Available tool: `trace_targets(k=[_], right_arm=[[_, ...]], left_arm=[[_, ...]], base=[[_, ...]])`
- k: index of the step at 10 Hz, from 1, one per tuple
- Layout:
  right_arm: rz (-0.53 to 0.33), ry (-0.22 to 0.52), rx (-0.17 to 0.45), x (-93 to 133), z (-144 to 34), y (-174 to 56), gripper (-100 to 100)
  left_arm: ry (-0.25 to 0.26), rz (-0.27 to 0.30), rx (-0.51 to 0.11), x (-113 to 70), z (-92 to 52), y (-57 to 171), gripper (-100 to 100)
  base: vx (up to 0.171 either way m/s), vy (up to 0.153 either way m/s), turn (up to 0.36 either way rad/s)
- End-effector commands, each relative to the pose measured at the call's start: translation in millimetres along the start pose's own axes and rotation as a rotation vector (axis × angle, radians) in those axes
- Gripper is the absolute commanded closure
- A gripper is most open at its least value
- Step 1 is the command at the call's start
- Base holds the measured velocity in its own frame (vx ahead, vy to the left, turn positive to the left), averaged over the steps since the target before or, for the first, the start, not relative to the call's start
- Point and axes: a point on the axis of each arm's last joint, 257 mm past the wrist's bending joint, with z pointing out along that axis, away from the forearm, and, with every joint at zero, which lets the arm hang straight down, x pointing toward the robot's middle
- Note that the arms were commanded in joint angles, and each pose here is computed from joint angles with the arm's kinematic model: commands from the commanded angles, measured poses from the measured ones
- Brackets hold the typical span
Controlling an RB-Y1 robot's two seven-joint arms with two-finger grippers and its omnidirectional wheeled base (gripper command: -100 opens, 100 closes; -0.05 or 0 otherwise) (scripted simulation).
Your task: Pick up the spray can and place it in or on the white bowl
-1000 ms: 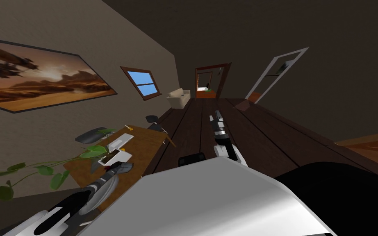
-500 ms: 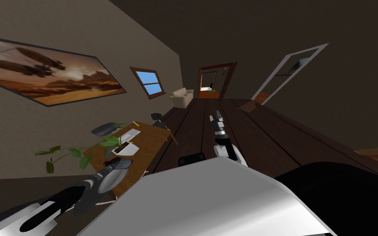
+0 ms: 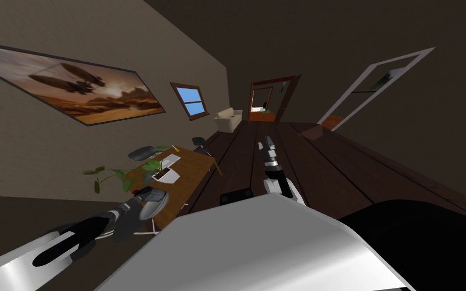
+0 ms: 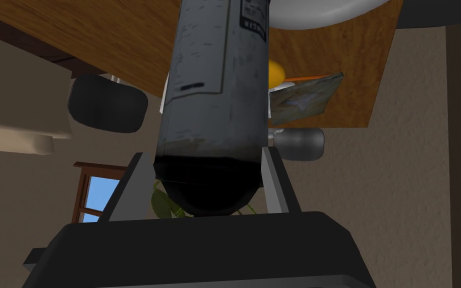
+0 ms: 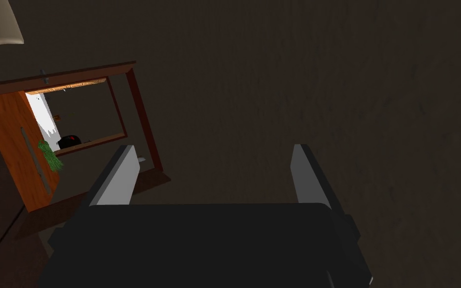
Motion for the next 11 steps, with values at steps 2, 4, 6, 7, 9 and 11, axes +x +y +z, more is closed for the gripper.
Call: trace_targets(k=[2, 4, 6, 7, 9, 11], right_arm=[[0.000, 0.000, 0.000, 0, 0.0, 0, 0], [0.000, 0.000, 0.000, 0, 0.0, 0, 0], [0.000, 0.000, 0.000, 0, 0.0, 0, 0], [0.000, 0.000, 0.000, 0, 0.0, 0, 0], [0.000, 0.000, 0.000, 0, 0.0, 0, 0], [0.000, 0.000, 0.000, 0, 0.0, 0, 0]], left_arm=[[0.007, 0.030, 0.017, -12.5, 0.0, -20, 100], [0.012, 0.052, 0.029, -20.1, 0.1, -36, 100], [0.016, 0.073, 0.040, -26.2, 0.4, -50, 100], [0.018, 0.093, 0.050, -31.3, 0.7, -63, 100], [0.018, 0.102, 0.054, -33.4, 0.9, -68, 100], [0.018, 0.128, 0.066, -39.7, 1.4, -85, 100]], base=[[-0.051, 0.082, 0.083], [-0.033, 0.086, 0.100], [-0.044, 0.078, 0.063], [-0.061, 0.106, 0.096], [-0.024, 0.087, 0.044], [-0.022, 0.069, 0.053]])
